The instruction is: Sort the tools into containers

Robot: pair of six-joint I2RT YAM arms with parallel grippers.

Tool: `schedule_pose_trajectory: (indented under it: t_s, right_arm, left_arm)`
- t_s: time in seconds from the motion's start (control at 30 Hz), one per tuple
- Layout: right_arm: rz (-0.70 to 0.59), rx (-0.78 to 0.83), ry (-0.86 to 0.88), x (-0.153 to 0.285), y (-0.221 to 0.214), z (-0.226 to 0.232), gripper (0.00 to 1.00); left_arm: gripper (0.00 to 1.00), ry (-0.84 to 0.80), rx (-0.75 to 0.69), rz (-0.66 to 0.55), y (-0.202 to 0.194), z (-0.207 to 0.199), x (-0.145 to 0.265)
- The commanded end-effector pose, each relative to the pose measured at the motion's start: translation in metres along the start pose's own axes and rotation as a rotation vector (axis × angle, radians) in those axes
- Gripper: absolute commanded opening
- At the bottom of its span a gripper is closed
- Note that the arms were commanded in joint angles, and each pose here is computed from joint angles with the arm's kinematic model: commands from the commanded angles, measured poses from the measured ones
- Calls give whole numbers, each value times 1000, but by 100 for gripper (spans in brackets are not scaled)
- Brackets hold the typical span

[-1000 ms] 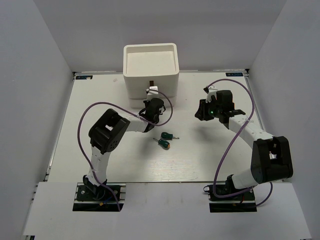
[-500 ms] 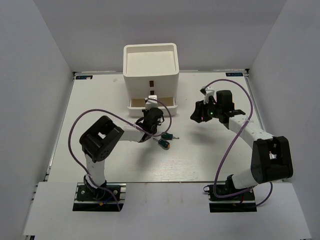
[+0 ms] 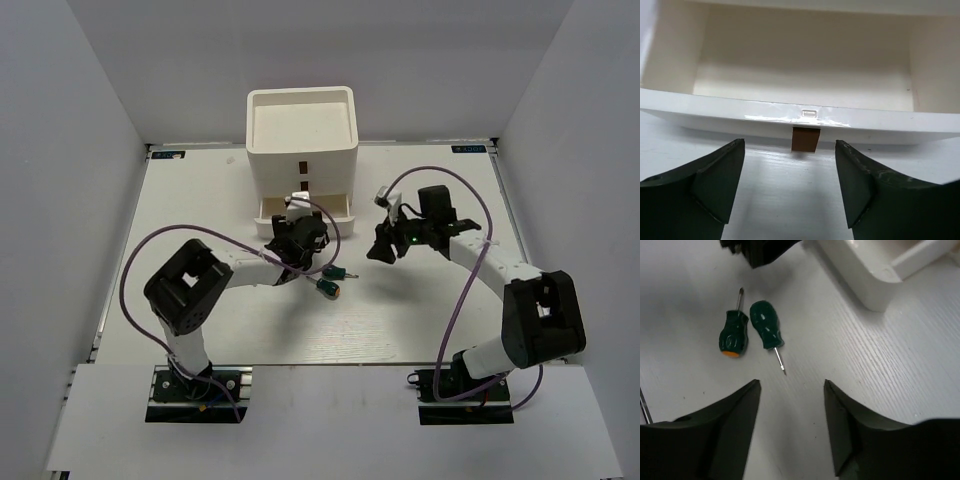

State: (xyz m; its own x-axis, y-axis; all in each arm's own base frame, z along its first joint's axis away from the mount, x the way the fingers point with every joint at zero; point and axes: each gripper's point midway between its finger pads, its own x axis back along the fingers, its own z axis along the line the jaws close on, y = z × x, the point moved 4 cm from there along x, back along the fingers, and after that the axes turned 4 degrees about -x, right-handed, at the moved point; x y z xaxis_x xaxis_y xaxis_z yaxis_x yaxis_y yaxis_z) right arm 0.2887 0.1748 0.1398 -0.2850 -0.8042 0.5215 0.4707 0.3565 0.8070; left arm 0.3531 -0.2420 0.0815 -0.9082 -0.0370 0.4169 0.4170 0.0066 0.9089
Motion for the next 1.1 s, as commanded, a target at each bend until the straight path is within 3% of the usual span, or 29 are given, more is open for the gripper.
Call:
schedule_pose_trajectory:
  t_s: [0.0,0.07,0.13,0.17,0.27,0.3,0.33,0.47,0.7,0.83,0.87,0.93,0.97,1.07]
  right_arm:
    - [46,187,124,-12,0,22,55]
    - [72,231,133,-24,-3,28,54]
    - [108,249,120,-36,-7,28,52]
    - [118,273,137,-46,-3,33,53]
    - [155,323,114,-62,-6,30,63]
    - [171,345,115,-71,-11,28,65]
    - [184,363,98,-75,-12,25,71]
    - [220,427,83,-93,-16,18,72]
    - [260,494,133,-114,-24,23,72]
    - [292,511,180,-125,-33,34,50]
    - [300,514,206,-125,-35,40,32]
    - [304,503,242,-122,-35,46,14]
    - [290,506,268,-118,-31,52,0]
    - [226,519,280,-104,-8,61,0]
  left_arm:
    - [83,3,86,-86,56,6,28]
    - [83,10,93,-97,72,19,47]
    - [73,15,119,-83,81,30,62]
    - [50,25,91,-39,72,40,71]
    - [8,-6,154,-3,74,61,104]
    - [6,13,136,60,61,73,114]
    - [6,-10,197,78,59,80,128]
    - [52,-45,302,201,27,102,162]
    - [61,-114,417,335,-8,106,185]
    - [61,-136,402,395,-8,94,184]
    - [61,-130,389,418,-12,89,180]
    - [63,-156,388,452,-12,79,178]
    - [65,-168,390,462,-11,73,175]
    - [70,-208,457,535,-16,58,175]
